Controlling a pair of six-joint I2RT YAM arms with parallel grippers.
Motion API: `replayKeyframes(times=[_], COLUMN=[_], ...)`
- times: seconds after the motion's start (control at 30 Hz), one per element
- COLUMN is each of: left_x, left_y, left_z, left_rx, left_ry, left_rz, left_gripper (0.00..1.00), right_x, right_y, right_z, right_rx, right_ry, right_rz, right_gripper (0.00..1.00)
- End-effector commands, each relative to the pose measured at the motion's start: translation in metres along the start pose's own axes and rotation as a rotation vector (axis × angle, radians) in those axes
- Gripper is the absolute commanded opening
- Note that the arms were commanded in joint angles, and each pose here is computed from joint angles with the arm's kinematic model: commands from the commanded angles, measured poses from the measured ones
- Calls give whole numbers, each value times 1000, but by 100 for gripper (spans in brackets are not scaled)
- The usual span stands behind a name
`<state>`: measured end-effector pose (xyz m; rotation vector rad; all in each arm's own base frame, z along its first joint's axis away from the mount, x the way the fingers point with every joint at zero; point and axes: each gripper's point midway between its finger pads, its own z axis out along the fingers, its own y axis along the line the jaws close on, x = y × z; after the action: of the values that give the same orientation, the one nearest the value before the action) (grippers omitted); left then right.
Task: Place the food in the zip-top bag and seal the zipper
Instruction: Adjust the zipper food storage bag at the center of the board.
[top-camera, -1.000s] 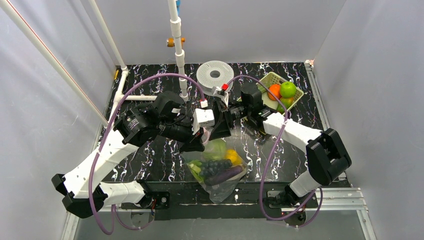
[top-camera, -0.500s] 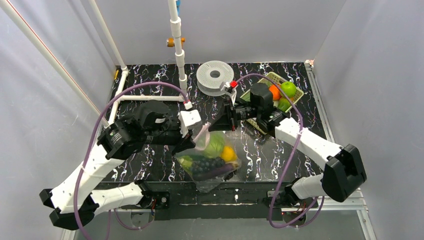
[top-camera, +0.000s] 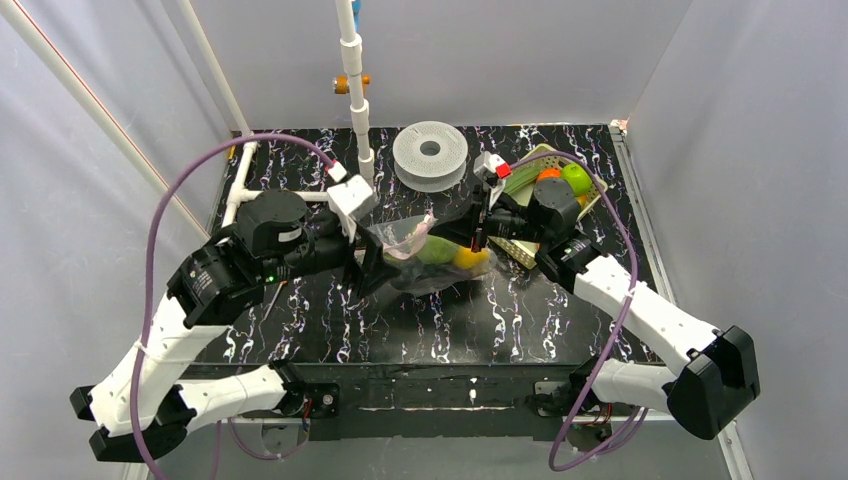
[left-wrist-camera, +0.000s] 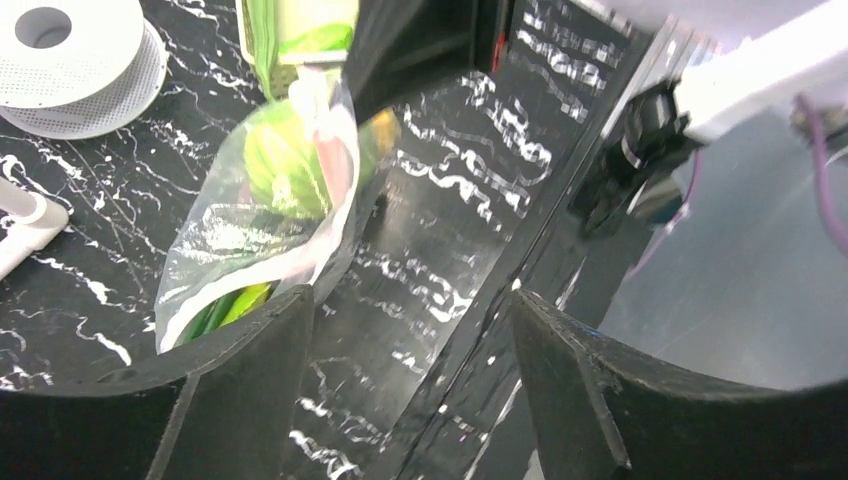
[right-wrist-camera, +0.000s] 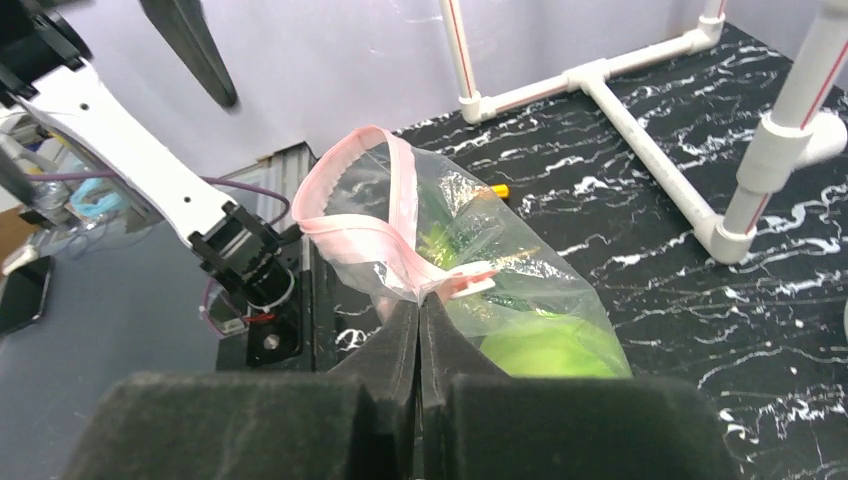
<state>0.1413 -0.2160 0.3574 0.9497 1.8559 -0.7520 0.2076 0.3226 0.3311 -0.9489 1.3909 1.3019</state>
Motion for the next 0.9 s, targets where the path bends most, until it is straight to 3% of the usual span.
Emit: replayKeyframes(times=[0.0,0.13,0.3,0.37,0.47,0.6,0.7,0.8,0.87], left_x=[-47,-61,-27,-19,-18,-19,-9,-3,2], left_y=[3,23,59,51,37,11,1,-9,-8], left_z=[-8,-5,16,27,40,56,62,64,66], left_rx=[-58,-178,-309,-237,-129,41,107,174,171], left_ry=[-118,-107,116,149,100,103,130,123,129], left_rz=[-146,-202,-221,-190,-209,-245,-259,-253,-241], left_gripper=[72,73,66,67,71,68,57,27,3], right_x=[-28,-19,-16,-15,-16,-17,-18,-20,-21], right_y=[7,7,9,11,14,15,15,16,15], right_z=[-5,-10,-15,-17,-18,-20,-21,-22,-23], right_rx=[-10,2,16,10,4,10,22,29,55], right_ry=[-110,-93,-84,-83,-82,-85,-82,-73,-58], right_rz=[-147,-165,-172,-172,-170,-173,-164,-139,-96], right_gripper=[1,1,1,1,1,1,1,1,11])
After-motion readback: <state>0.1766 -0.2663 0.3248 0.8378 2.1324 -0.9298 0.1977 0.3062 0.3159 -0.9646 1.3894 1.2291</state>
